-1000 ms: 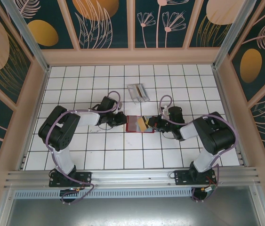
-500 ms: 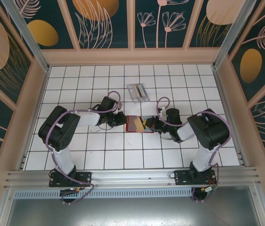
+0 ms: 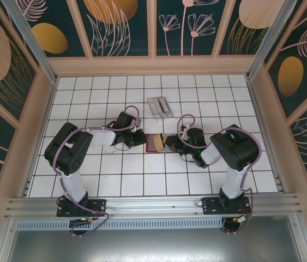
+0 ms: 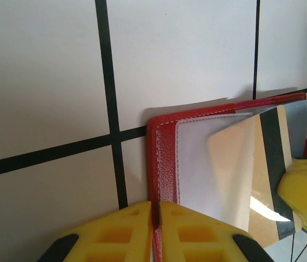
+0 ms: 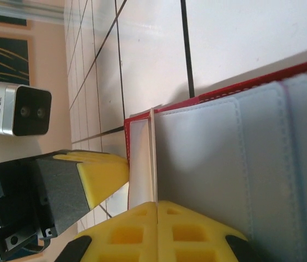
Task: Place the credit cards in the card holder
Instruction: Insert the credit card into the card slot.
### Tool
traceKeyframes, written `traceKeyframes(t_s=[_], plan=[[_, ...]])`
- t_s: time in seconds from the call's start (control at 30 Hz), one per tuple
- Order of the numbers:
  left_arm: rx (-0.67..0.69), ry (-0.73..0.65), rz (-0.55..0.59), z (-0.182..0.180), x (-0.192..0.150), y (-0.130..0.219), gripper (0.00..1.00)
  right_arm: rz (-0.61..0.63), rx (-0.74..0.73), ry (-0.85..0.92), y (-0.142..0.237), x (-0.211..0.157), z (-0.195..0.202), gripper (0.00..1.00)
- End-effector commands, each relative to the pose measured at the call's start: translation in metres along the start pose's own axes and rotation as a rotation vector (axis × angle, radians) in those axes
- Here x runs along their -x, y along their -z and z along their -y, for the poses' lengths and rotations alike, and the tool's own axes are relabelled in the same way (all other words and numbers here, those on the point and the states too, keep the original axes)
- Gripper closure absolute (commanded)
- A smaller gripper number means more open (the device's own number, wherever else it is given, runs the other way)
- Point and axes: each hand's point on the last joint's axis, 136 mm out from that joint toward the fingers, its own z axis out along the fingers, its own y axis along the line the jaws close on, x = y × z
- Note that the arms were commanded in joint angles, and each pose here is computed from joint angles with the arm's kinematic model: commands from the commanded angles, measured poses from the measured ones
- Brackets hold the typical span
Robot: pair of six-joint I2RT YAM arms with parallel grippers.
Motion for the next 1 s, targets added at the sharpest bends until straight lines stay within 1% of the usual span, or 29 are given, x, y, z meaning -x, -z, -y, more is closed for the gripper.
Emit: traceKeyframes(t_s=[0.0,0.53,0.83,0.87,0.97], plan=[[0.073,0.030,-0.016,-0.023,-0.011,-0.007,0.86,0.070,-0.018,0.003,0.001,0.004,0.002,1.00],[0.079,0.039,-0.014,-0.028,-0.016,-0.007,0.87,0.152,-0.075,0.027,0.010,0.005,0.011,1.00],[0.062,0.048,-0.014,-0.026,-0.018,-0.007,0.88,0.129,-0.052,0.051,-0.010,-0.012,-0.007,1.00],[0.063,0.047,-0.015,-0.026,-0.018,-0.006,0.87,0.133,-0.052,0.049,-0.010,-0.012,-0.008,1.00],[0.061,0.050,-0.004,-0.026,-0.018,-0.004,0.88,0.119,-0.062,0.051,-0.011,-0.014,-0.007,0.88]])
